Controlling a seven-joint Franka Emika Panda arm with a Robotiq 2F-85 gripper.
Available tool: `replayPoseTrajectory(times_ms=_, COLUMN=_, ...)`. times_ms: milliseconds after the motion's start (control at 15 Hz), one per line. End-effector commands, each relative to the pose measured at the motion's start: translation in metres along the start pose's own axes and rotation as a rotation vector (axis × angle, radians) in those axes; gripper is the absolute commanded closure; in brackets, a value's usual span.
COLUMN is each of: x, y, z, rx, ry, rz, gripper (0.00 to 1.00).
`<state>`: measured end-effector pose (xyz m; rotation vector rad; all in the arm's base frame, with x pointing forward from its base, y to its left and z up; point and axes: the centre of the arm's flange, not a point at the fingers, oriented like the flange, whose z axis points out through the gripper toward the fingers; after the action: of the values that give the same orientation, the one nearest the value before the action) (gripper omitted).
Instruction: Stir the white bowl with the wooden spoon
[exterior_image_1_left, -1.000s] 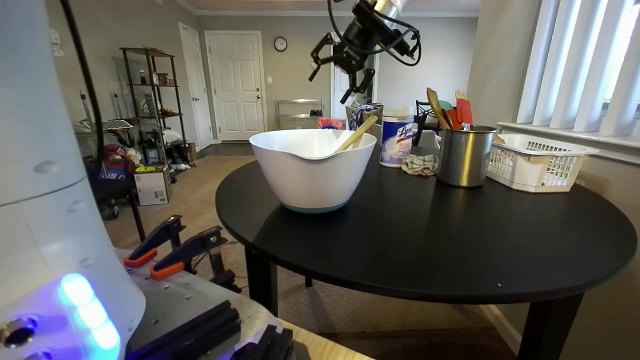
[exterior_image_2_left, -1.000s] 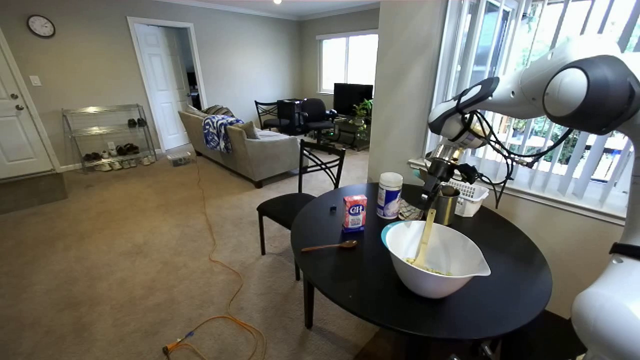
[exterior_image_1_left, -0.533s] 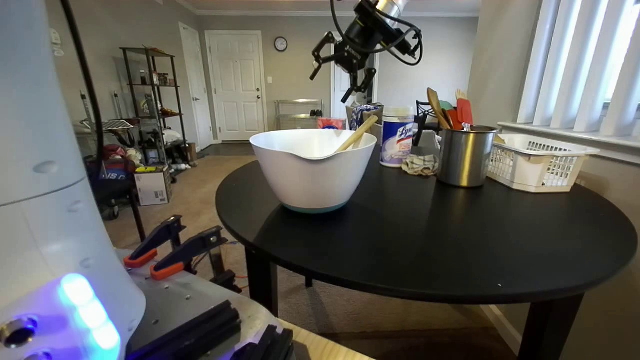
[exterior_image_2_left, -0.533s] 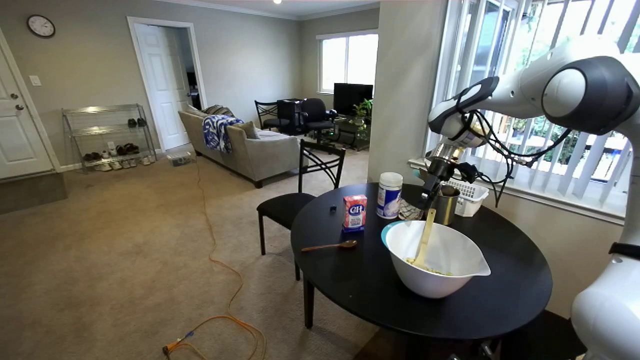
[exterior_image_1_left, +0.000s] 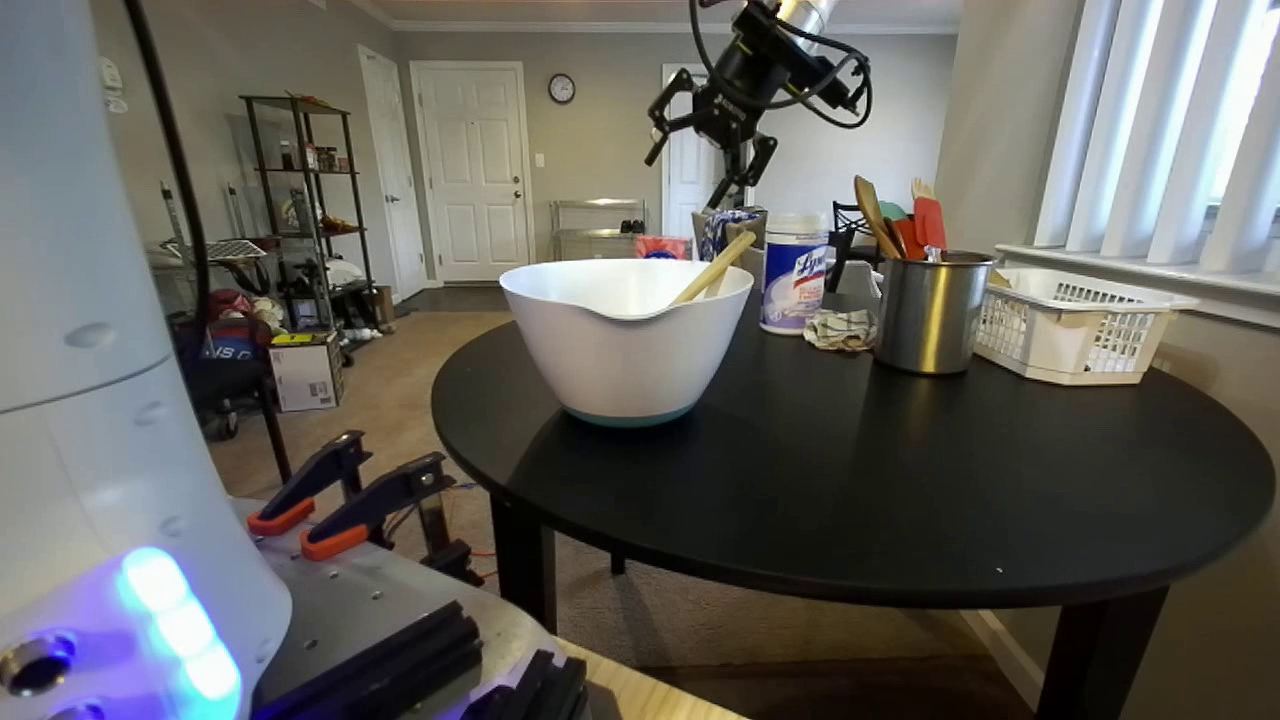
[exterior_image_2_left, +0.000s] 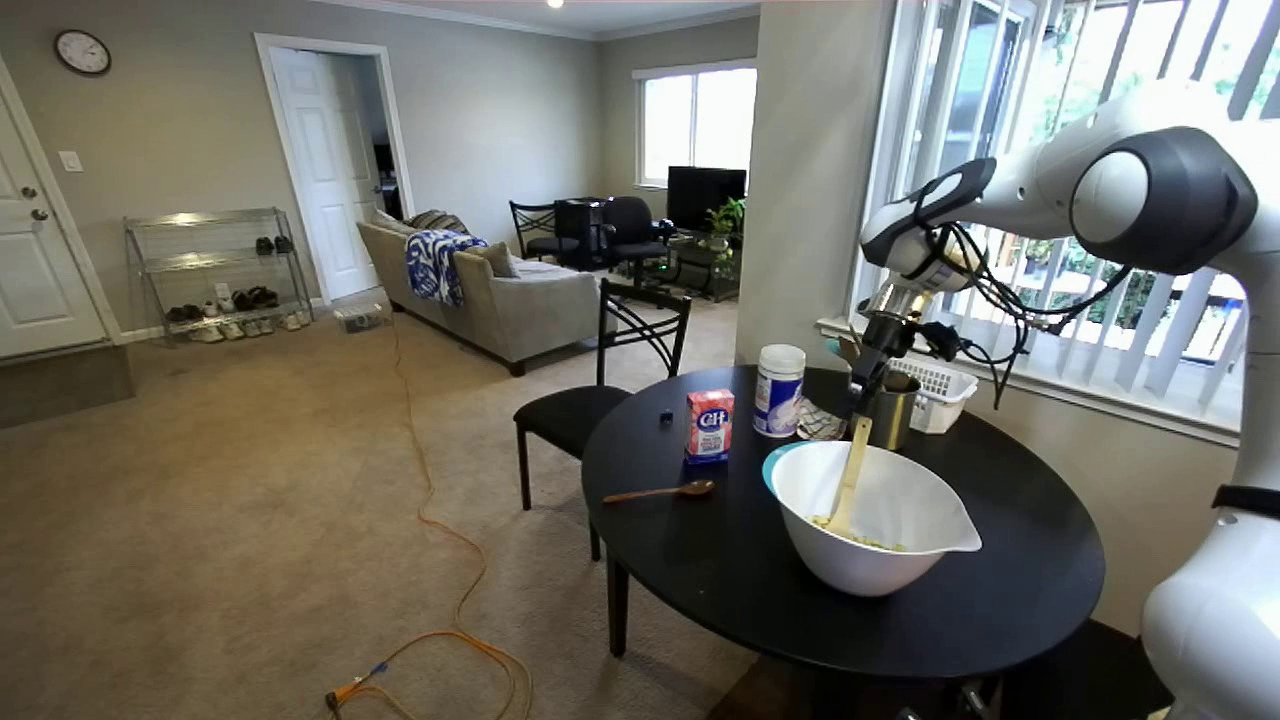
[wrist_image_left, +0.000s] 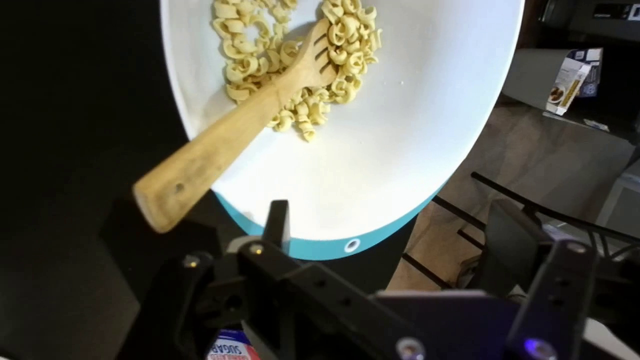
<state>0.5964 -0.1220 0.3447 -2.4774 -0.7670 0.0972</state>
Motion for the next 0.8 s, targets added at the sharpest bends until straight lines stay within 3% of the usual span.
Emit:
replayPoseTrajectory(times_ms=0, x=-0.017, y=0.024, z=-0.019, rx=-0.013, ry=-0.037, rz=0.043, gripper=0.0)
replayPoseTrajectory(times_ms=333, x=-0.03, y=0.04, z=-0.018, rx=0.009, ry=-0.142, rz=0.023, gripper=0.0)
replayPoseTrajectory(times_ms=733, x=0.003, y=0.072, z=0.02, rx=0.132, ry=-0.121, rz=-0.06, gripper=0.0)
